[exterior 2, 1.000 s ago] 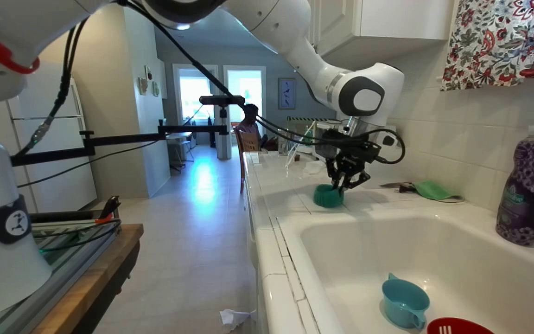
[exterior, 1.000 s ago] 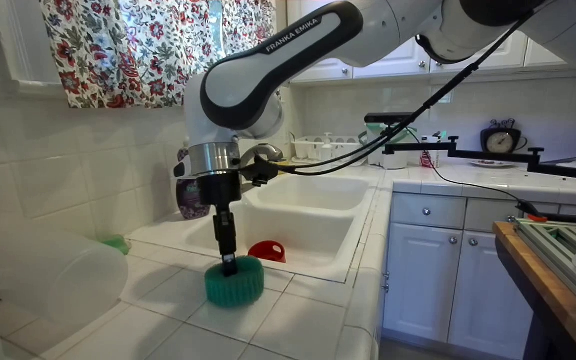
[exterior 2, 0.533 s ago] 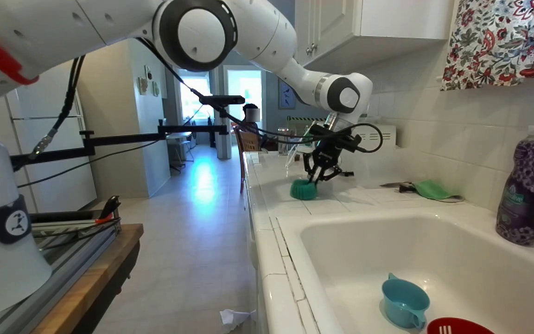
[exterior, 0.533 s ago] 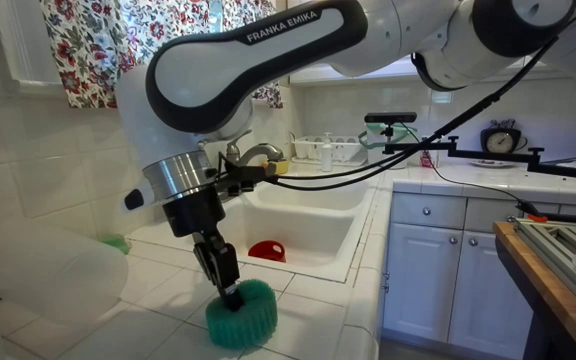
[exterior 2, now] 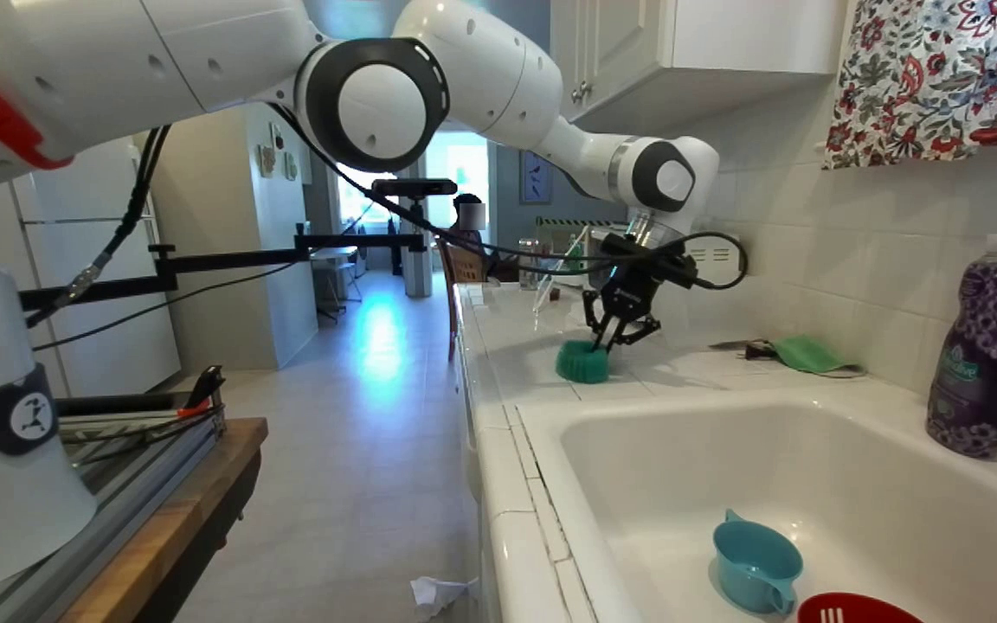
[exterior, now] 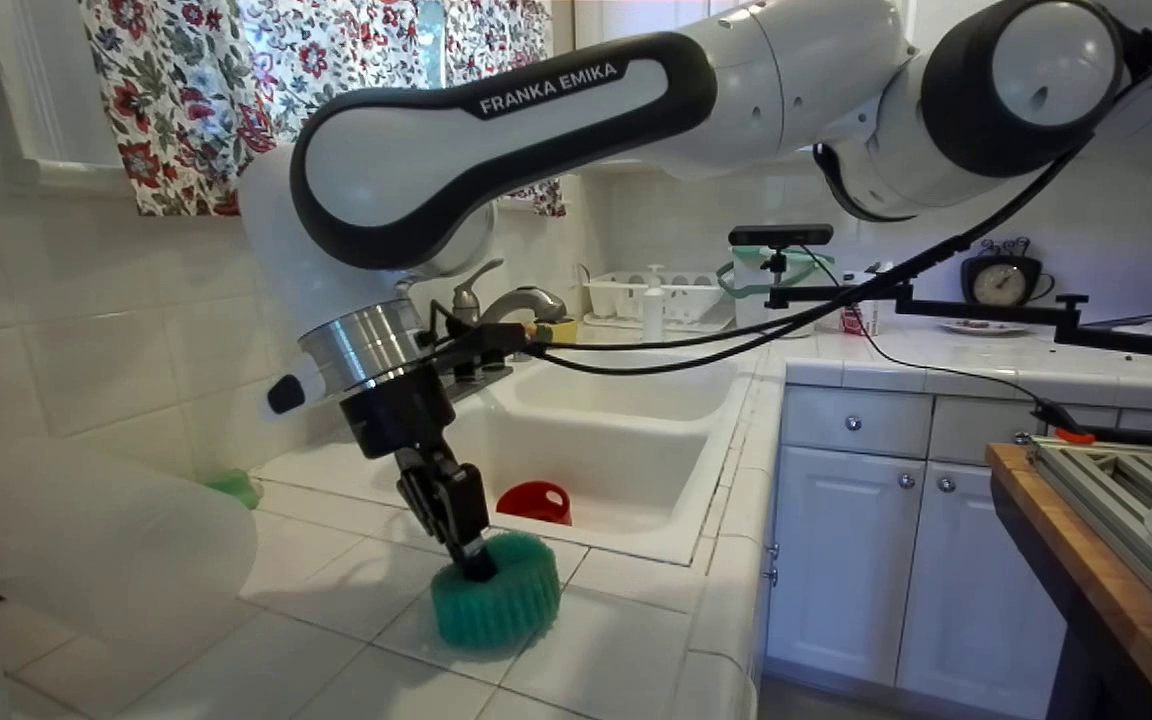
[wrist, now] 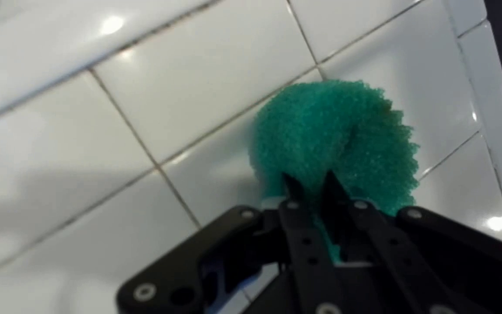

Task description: Use the green sponge to clean the surface

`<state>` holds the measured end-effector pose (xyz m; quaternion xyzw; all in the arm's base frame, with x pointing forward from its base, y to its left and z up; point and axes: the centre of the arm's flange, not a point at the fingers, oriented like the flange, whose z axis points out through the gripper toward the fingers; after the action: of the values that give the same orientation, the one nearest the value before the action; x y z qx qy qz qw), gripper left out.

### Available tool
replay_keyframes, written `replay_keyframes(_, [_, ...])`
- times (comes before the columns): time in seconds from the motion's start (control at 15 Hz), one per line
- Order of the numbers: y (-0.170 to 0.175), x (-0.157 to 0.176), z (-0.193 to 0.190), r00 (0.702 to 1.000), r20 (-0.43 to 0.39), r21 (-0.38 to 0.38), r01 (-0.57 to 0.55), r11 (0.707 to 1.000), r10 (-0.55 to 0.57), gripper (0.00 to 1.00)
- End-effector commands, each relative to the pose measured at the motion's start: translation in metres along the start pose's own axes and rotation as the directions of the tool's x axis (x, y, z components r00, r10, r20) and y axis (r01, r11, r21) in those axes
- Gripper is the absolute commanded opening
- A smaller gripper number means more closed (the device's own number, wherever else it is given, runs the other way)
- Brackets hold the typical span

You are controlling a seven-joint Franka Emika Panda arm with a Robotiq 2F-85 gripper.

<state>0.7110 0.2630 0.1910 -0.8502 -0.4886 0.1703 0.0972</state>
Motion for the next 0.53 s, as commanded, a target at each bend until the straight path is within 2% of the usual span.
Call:
replay_keyframes(0.0, [0.047, -0.02, 0.002, 0.994, -0.073, -0.007, -0.077, 0.997, 0.076, 0.04])
replay_keyframes(0.27, [0.073, -0.053, -0.006, 0.978, -0.138, -0.005, -0.156, 0.988, 0.154, 0.04])
replay_keyframes(0.47, [0.073, -0.034, -0.006, 0.985, -0.12, -0.014, -0.125, 0.992, 0.122, 0.04])
